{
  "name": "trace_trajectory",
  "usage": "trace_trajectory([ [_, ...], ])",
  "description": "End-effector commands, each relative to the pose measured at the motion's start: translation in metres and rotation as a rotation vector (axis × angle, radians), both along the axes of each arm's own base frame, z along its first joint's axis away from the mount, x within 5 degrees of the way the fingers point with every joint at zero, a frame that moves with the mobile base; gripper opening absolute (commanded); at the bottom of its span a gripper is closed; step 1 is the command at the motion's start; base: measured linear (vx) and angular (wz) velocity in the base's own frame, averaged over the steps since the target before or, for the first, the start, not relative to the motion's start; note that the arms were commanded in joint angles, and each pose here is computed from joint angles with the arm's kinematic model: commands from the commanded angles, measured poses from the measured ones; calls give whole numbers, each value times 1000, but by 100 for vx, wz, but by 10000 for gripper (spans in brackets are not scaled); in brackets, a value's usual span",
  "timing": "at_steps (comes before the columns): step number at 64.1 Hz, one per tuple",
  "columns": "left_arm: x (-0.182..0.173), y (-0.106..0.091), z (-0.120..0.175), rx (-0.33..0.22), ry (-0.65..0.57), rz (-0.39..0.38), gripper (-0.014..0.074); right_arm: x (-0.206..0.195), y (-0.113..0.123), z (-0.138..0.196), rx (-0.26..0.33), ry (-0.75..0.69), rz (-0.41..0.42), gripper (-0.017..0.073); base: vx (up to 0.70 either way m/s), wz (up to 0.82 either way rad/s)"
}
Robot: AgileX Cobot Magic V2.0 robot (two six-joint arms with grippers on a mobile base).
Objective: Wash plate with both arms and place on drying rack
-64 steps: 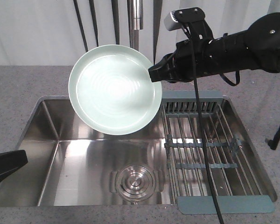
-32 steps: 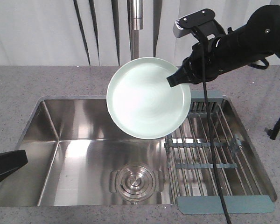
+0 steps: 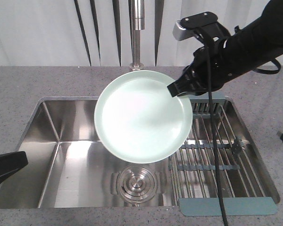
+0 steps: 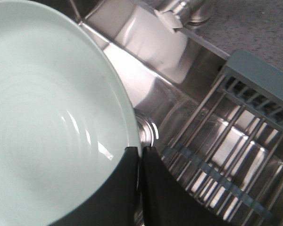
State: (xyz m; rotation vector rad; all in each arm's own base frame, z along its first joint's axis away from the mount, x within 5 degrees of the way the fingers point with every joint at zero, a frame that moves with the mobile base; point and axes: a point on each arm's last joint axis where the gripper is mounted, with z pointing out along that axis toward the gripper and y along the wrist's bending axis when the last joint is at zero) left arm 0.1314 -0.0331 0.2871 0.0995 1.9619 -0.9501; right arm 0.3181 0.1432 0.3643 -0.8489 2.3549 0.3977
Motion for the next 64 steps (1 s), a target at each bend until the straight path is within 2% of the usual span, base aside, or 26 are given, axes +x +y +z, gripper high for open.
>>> trace_trajectory([
  [1, 1, 0, 10, -15, -33, 8, -6, -14, 18, 29, 100, -108, 19, -5, 0, 0],
  [8, 1, 0, 10, -15, -33, 8, -8, -15, 34, 35, 164, -162, -7, -5, 0, 0],
  [16, 1, -1, 10, -16, -32, 6, -6, -2, 35, 38, 188, -236, -80, -5, 0, 0],
  [25, 1, -1, 10, -17, -32, 3, -7, 13, 27, 39, 155, -285, -169, -5, 0, 0],
  [31, 1, -1, 10, -16, -32, 3, -7, 20, 18, 37, 113, -301, -211, -5, 0, 0],
  [40, 1, -1, 10, -16, -32, 3, -6, 22, -3, 34, 51, -263, -264, -5, 0, 0],
  [54, 1, -1, 10, -16, -32, 4, -6, 1, -15, 44, -6, -193, -244, -5, 0, 0],
  [60, 1, -1, 9, -15, -32, 4, -6, -9, -17, 54, 12, -200, -240, -5, 0, 0],
  [64, 1, -1, 9, -15, -32, 4, -6, -16, -17, 58, 48, -182, -229, -5, 0, 0],
])
